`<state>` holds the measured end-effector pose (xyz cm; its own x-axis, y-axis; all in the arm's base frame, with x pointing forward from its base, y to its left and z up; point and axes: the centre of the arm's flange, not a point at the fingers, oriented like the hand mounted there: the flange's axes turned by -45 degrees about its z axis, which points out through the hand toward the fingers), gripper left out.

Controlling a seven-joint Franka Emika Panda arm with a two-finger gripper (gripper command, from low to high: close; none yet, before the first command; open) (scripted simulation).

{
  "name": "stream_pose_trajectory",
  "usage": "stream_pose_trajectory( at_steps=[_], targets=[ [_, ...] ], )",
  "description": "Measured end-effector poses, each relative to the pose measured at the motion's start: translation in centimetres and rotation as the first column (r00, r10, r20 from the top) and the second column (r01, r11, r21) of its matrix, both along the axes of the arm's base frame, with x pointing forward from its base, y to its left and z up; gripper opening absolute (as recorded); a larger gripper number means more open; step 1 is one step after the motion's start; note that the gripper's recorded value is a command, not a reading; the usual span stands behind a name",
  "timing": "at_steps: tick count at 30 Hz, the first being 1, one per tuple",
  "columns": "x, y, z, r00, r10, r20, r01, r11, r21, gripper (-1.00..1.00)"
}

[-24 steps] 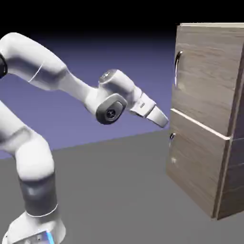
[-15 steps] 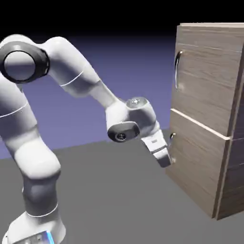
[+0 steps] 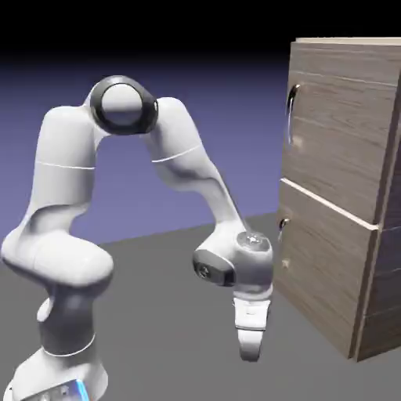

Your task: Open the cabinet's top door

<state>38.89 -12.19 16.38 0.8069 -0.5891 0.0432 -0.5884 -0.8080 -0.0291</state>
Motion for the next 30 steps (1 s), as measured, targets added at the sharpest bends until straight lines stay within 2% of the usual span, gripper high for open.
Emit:
stream_pose_trajectory(
  at_steps=[4, 9, 14, 19, 25, 30],
  targets=[
    [-0.4, -2.5, -0.2, 0.997, -0.076, 0.005, 0.077, 0.994, -0.082, 0.00],
    [0.1, -5.0, 1.9, 0.987, -0.135, 0.083, 0.149, 0.969, -0.197, 0.00],
    [1.8, -6.1, 6.1, 0.965, -0.127, 0.231, 0.196, 0.932, -0.304, 0.00],
    [4.5, -4.9, 12.3, 0.908, -0.038, 0.418, 0.217, 0.896, -0.389, 0.00],
    [7.6, 0.6, 21.3, 0.752, 0.165, 0.638, 0.203, 0.863, -0.462, 0.00],
    [8.8, 8.7, 29.4, 0.521, 0.372, 0.768, 0.154, 0.844, -0.513, 0.00]
  ],
)
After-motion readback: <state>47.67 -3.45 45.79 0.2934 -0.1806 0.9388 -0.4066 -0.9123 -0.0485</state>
